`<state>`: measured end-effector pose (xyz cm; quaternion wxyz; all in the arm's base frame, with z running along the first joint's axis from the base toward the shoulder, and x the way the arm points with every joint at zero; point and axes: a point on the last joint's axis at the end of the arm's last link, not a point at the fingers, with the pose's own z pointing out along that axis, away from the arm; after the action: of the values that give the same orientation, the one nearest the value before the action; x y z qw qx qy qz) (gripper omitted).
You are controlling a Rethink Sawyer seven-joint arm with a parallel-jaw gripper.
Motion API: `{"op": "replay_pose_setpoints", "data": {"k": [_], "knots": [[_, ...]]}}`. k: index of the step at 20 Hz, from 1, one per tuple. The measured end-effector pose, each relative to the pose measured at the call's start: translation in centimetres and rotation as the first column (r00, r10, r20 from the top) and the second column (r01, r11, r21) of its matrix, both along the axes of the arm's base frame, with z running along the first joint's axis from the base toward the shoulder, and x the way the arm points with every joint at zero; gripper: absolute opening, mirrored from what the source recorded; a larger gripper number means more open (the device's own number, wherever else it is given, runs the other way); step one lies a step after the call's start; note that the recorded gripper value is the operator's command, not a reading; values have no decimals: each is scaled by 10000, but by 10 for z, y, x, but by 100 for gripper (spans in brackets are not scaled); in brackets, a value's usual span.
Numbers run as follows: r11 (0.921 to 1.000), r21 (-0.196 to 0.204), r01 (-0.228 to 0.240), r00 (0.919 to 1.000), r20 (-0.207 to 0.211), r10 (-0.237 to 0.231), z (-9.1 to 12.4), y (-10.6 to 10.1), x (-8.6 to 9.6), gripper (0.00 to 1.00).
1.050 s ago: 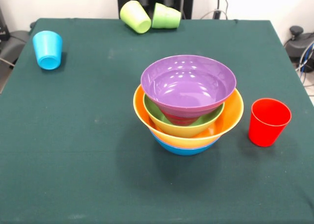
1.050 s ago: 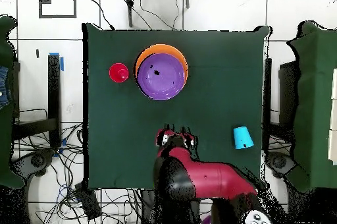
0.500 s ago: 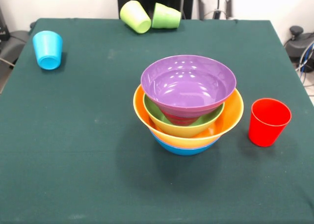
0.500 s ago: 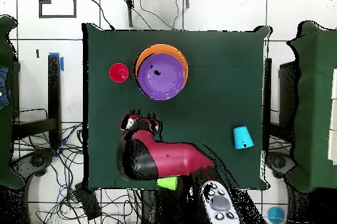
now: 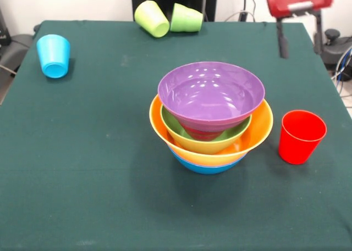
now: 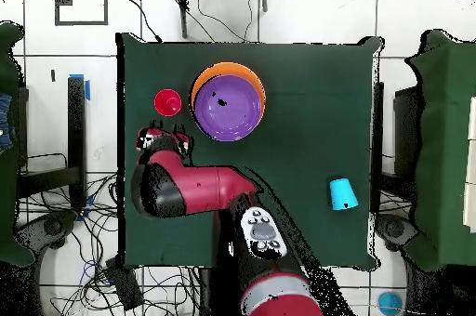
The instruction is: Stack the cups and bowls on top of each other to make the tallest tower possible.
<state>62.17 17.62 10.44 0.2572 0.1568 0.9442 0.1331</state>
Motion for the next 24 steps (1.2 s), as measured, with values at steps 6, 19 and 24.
{"op": "replay_pose_setpoints", "data": {"k": [6, 19, 24], "knots": [[9999, -91, -123, 9940, 1089, 132, -17, 26, 38, 100], [9945, -981, -367, 9653, 2538, 606, -59, 16, 55, 100], [9923, -1177, -384, 9678, 2429, 663, -76, -7, 48, 100]]}}
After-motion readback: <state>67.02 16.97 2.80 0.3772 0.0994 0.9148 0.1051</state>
